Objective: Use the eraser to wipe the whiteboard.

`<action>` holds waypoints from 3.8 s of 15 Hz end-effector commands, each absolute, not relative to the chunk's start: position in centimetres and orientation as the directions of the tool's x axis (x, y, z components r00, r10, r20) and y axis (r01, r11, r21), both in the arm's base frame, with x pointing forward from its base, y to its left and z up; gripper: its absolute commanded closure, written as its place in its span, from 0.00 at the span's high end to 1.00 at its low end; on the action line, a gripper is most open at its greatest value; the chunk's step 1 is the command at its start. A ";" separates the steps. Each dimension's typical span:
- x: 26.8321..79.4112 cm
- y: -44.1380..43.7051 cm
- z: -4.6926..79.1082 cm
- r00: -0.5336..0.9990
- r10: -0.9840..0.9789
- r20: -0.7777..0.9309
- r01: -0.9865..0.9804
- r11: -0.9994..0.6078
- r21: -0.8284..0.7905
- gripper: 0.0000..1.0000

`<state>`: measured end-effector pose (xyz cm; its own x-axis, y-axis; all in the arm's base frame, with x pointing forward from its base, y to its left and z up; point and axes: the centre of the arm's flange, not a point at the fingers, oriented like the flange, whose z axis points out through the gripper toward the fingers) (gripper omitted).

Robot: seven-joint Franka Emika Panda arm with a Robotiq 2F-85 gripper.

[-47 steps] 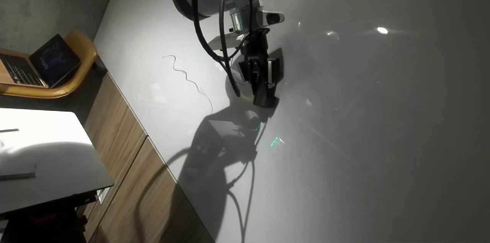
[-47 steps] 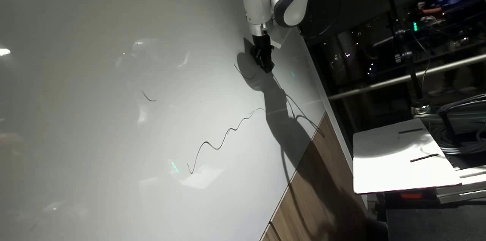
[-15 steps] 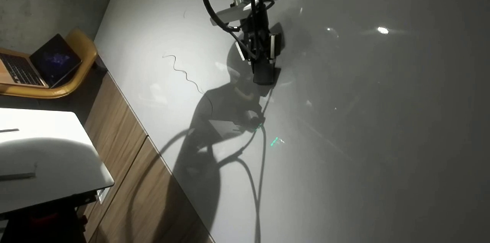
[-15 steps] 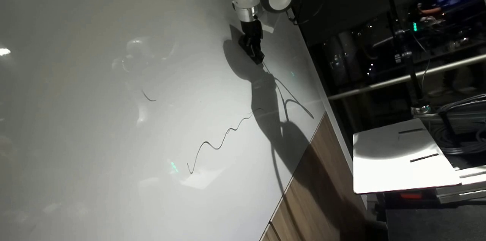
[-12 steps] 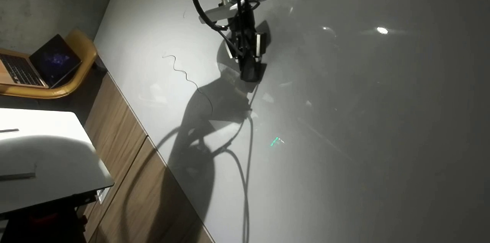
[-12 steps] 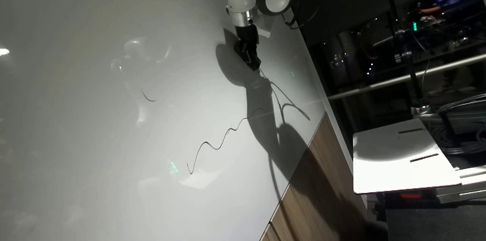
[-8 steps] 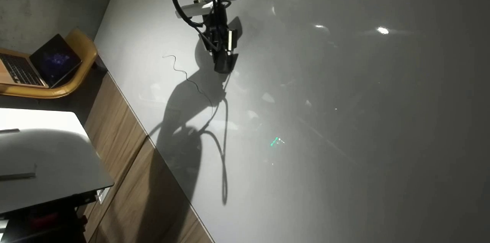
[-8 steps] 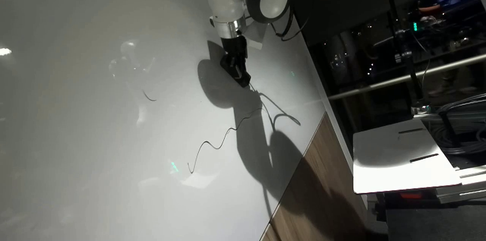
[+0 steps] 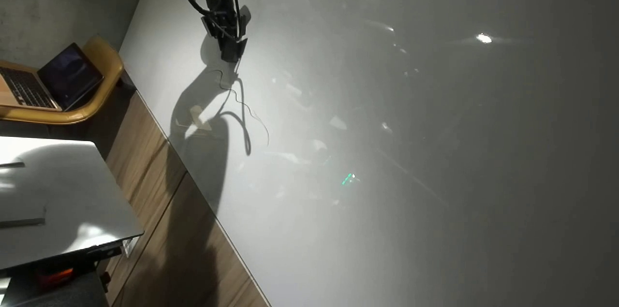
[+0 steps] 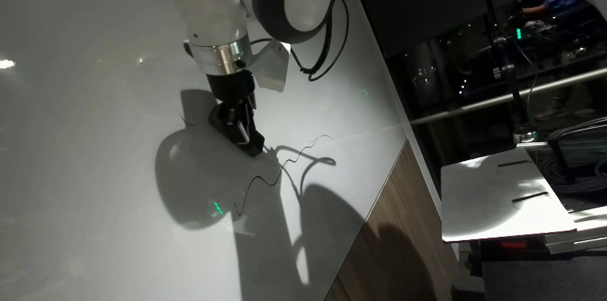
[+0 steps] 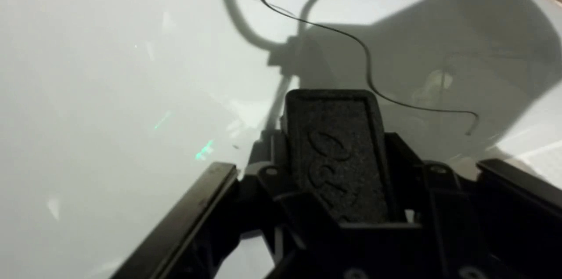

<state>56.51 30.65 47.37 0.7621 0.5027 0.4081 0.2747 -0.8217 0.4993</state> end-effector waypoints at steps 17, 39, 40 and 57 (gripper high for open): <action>59.3 29.6 59.5 0.796 0.420 0.436 0.066 -0.776 0.627 0.30; 62.8 34.4 41.5 0.849 0.440 0.292 0.195 -0.776 0.600 0.30; 63.0 35.4 40.5 0.850 0.442 0.285 0.204 -0.777 0.596 0.30; 65.2 42.0 36.1 0.858 0.430 0.280 0.224 -0.805 0.550 0.30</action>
